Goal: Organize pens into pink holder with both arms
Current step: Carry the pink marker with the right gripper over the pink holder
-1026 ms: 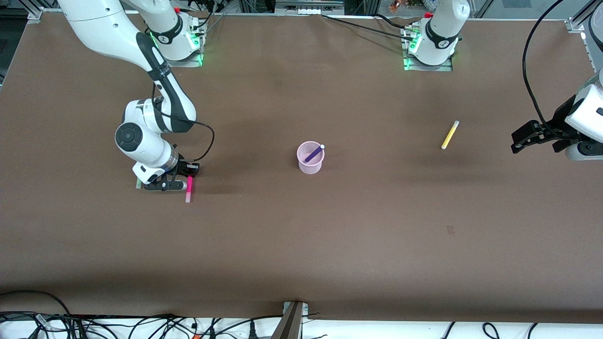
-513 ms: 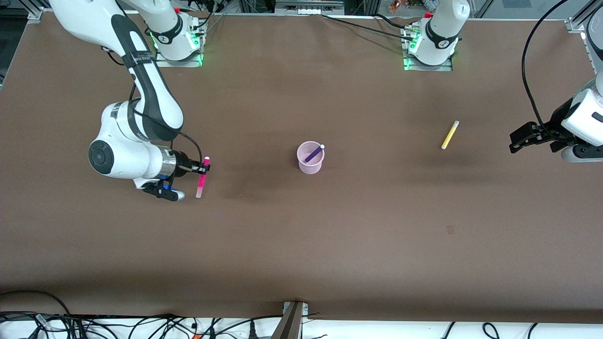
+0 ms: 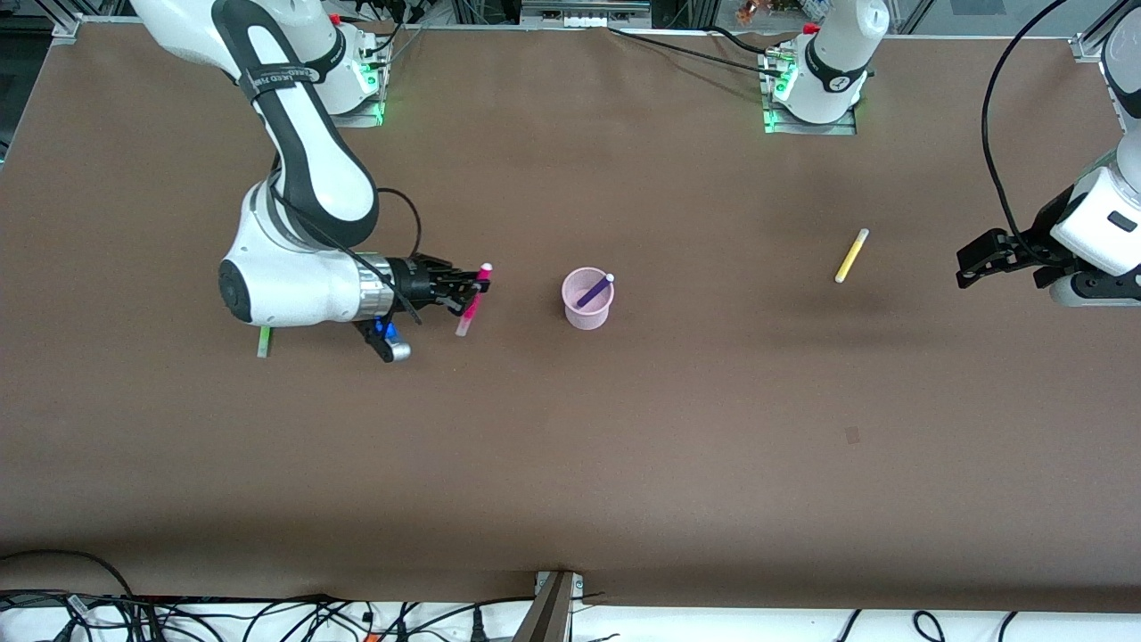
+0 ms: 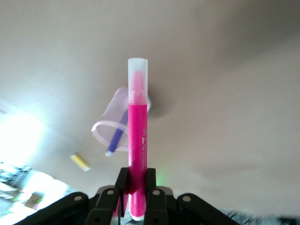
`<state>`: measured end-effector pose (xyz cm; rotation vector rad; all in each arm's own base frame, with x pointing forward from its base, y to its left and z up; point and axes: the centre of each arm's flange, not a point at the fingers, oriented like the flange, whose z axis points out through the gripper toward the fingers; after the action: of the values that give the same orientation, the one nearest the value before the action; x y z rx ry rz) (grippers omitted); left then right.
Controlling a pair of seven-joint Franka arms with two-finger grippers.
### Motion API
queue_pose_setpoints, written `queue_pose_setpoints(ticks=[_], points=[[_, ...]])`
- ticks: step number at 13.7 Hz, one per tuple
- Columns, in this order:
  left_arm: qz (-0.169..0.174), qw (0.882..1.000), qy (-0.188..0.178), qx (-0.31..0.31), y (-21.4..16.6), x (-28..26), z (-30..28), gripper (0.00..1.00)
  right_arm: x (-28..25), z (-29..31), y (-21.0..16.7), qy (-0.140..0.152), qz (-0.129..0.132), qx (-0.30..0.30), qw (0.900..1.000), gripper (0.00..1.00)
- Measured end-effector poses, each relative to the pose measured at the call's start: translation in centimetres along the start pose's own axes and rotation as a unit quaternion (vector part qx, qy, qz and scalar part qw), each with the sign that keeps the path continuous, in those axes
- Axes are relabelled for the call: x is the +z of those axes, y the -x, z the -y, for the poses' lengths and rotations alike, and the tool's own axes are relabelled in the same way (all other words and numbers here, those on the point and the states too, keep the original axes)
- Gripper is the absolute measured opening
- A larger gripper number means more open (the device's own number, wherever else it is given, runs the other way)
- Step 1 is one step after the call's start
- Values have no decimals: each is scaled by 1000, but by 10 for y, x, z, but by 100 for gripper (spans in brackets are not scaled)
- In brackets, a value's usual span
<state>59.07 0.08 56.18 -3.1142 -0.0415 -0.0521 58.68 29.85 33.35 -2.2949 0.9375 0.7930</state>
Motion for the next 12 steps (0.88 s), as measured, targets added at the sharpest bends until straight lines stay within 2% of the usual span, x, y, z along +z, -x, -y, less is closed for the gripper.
queue_pose_setpoints(ticks=[3, 6, 9, 12], points=[[1, 1000, 0, -3, 0, 0, 4, 100, 27, 18, 33, -35, 40, 76, 996, 18], [5, 1000, -14, -1, -4, 6, 8, 100, 59, 31, 62, -64, 86, 114, 988, 18], [2, 999, -26, 26, -8, 4, 7, 100, 99, 36, 65, -91, 97, 147, 980, 18], [10, 999, -27, 27, -16, 16, 13, 100, 129, 35, 56, -94, 90, 163, 978, 18]])
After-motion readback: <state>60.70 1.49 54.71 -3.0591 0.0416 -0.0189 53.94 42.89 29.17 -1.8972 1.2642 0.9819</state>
